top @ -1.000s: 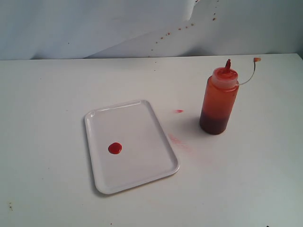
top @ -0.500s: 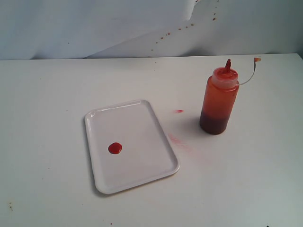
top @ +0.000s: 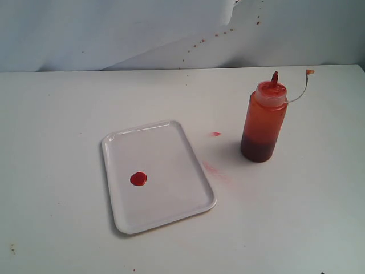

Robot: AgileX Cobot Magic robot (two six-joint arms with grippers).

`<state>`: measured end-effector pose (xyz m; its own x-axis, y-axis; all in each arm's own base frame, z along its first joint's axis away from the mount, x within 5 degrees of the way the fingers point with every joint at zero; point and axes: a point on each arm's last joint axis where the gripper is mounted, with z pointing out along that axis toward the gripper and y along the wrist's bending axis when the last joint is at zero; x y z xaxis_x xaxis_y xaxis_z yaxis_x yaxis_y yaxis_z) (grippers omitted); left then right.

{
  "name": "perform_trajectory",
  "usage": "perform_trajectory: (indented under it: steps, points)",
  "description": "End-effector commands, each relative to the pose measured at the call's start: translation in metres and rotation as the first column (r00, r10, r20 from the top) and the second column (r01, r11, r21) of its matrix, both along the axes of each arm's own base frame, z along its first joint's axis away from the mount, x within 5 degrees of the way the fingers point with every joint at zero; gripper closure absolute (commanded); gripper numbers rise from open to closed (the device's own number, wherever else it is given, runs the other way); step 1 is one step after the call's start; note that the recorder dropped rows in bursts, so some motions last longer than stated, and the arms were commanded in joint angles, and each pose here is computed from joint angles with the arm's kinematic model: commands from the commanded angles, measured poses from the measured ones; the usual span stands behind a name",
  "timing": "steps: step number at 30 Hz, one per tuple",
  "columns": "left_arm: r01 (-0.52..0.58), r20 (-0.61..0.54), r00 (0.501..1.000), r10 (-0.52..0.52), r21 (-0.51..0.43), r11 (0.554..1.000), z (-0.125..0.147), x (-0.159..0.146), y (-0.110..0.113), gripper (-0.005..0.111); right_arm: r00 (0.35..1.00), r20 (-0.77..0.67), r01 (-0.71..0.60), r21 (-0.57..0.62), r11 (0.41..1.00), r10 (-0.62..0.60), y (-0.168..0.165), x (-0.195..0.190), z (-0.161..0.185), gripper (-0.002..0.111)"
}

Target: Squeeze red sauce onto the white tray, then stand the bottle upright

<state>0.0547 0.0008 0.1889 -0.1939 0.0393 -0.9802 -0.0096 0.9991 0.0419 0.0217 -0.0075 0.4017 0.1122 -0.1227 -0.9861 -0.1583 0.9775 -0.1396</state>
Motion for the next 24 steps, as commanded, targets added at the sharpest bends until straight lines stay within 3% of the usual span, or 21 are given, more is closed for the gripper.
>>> perform_trajectory:
  steps: [1,24]
  points:
    - [0.000,-0.004,1.000,0.000,0.009,1.000,-0.0016,-0.0001,0.0001,0.106,1.000,0.008,0.001,0.004,1.000,-0.001,-0.0005,-0.0012,0.0006,0.108]
    - [-0.001,-0.002,1.000,0.001,0.001,1.000,-0.0015,0.0000,0.0001,0.106,1.000,0.008,0.001,0.004,1.000,-0.001,-0.0005,-0.0012,0.0006,0.108]
